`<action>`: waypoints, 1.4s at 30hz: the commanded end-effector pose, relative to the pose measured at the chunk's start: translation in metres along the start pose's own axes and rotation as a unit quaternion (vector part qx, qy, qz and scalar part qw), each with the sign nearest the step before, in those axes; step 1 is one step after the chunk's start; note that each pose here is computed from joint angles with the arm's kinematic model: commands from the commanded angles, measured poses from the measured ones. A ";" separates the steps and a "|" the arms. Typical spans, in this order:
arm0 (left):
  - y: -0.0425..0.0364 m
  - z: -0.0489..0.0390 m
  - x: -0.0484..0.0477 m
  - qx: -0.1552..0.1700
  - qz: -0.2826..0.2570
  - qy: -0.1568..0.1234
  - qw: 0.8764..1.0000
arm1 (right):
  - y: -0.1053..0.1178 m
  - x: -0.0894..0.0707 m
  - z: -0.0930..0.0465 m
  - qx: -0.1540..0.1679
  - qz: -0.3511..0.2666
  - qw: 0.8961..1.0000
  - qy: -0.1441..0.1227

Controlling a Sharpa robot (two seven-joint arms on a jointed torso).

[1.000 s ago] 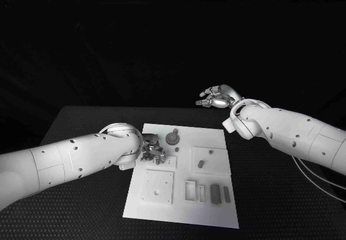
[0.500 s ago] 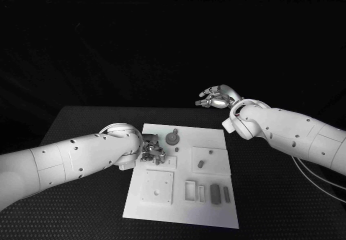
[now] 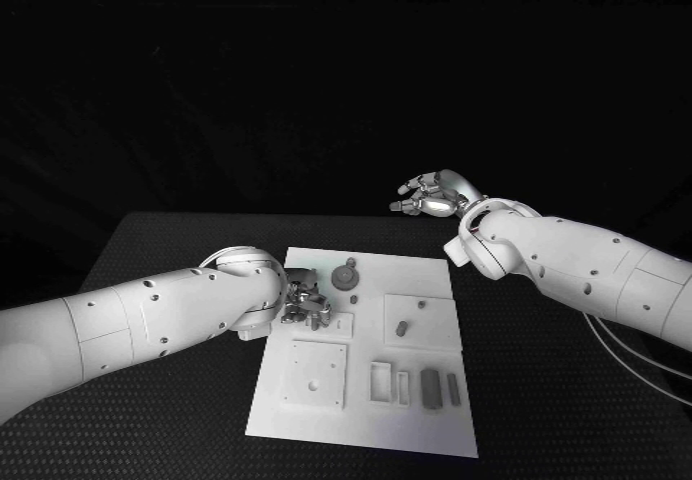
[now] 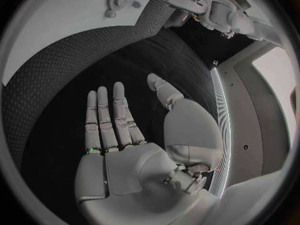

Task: Assemble the parts on the task board

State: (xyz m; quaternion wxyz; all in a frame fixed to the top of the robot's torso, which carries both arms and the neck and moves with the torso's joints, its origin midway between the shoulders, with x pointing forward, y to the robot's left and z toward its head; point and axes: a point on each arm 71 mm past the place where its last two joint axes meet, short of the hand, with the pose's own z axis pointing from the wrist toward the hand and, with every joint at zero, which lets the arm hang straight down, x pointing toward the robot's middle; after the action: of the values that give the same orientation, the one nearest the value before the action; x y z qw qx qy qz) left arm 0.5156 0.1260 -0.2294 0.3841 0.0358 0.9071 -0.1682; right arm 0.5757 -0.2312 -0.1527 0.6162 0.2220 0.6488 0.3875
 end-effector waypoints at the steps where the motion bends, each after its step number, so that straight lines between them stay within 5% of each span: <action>1: -0.0015 0.0011 0.0032 -0.001 0.009 0.008 1.000 | 0.002 0.002 0.000 -0.006 0.002 1.000 0.008; 42: -0.0068 0.0032 0.0071 0.002 0.021 0.031 0.999 | 0.002 0.003 0.001 -0.005 0.002 1.000 0.013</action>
State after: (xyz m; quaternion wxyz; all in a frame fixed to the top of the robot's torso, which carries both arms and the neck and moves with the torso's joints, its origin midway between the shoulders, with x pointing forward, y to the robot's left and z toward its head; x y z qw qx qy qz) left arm 0.5153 0.1213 -0.2296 0.3739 0.0505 0.9120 -0.1611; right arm 0.5757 -0.2289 -0.1533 0.6117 0.2201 0.6522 0.3898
